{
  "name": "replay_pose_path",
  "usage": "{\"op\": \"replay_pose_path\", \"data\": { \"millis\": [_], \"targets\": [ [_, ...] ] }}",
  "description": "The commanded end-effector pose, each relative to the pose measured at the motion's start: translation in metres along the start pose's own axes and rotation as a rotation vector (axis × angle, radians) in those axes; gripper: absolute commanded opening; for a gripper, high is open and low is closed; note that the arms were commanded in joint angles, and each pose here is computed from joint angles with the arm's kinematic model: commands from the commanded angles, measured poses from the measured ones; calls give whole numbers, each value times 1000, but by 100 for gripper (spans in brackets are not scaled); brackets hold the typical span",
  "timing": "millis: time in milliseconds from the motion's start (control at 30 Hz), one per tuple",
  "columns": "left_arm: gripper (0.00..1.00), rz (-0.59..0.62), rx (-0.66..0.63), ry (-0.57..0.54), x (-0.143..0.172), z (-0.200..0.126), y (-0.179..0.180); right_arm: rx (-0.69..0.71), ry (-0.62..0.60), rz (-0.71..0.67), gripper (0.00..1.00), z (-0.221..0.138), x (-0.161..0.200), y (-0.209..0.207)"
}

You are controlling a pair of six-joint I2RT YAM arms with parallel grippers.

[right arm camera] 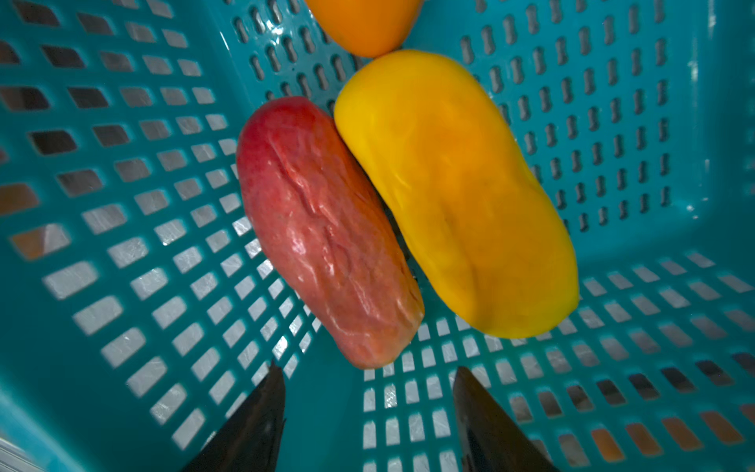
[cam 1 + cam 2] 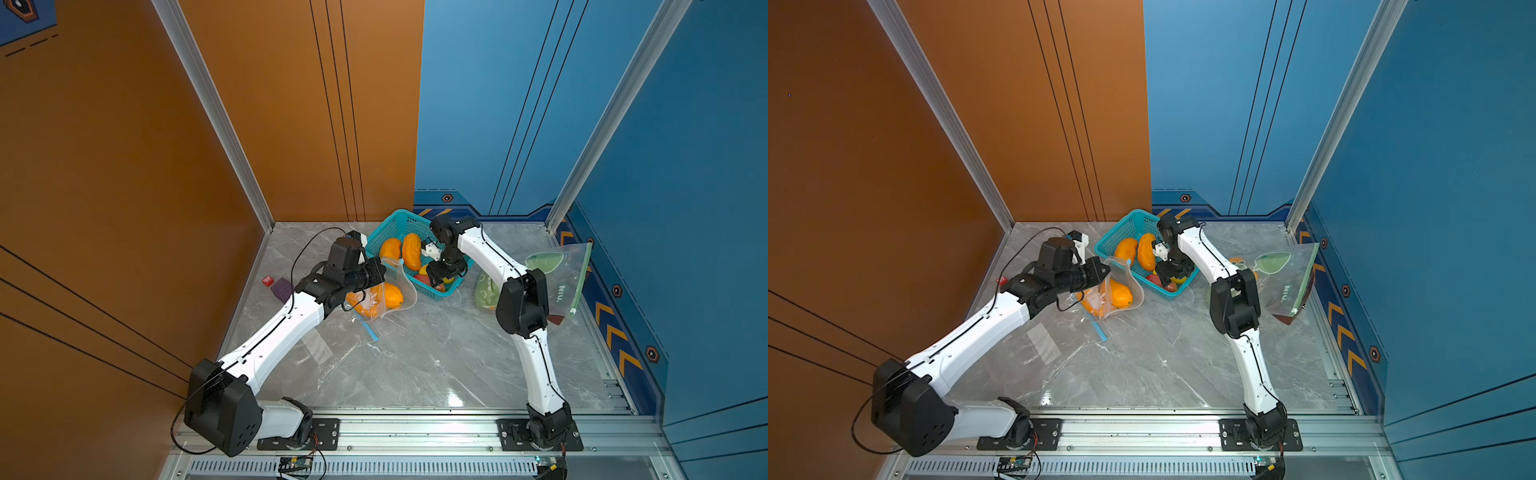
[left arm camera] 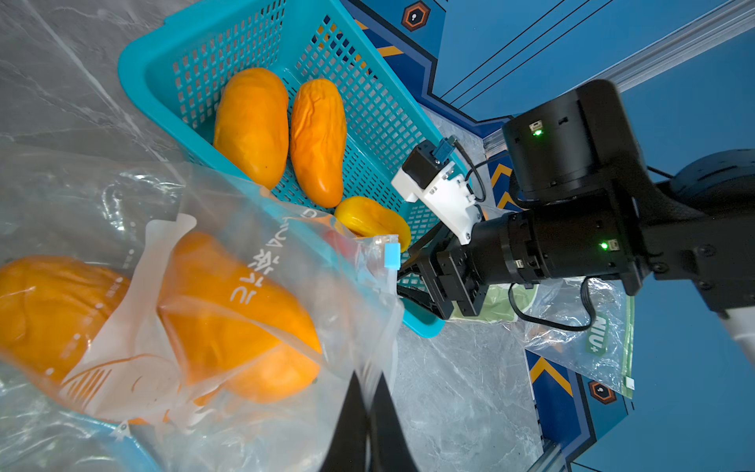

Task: Place the mango in a zip-top bag and seal the zipper
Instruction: Pick up the mango from the basket.

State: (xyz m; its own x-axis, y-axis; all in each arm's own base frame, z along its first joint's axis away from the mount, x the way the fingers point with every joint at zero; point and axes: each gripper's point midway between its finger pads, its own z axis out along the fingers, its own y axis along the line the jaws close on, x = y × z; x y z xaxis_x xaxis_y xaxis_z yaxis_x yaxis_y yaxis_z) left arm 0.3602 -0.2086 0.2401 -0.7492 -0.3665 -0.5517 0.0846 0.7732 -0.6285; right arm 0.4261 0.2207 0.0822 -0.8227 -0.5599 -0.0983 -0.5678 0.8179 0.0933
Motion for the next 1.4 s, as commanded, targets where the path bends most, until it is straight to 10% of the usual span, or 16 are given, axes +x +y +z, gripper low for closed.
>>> {"op": "replay_pose_path", "data": {
  "millis": [0, 567, 1067, 1367],
  "targets": [
    [0, 18, 12, -10, -7, 1, -7, -19, 33, -23, 69, 9, 0, 6],
    [0, 18, 14, -3, -5, 2, -9, 2, 46, 18, 77, 55, -20, -7],
    [0, 27, 21, 6, -1, 2, -11, 49, -61, 24, 21, -6, -27, -9],
    [0, 28, 29, 3, -2, 0, -14, 96, -231, 148, 14, -100, -16, -6]
  ]
}}
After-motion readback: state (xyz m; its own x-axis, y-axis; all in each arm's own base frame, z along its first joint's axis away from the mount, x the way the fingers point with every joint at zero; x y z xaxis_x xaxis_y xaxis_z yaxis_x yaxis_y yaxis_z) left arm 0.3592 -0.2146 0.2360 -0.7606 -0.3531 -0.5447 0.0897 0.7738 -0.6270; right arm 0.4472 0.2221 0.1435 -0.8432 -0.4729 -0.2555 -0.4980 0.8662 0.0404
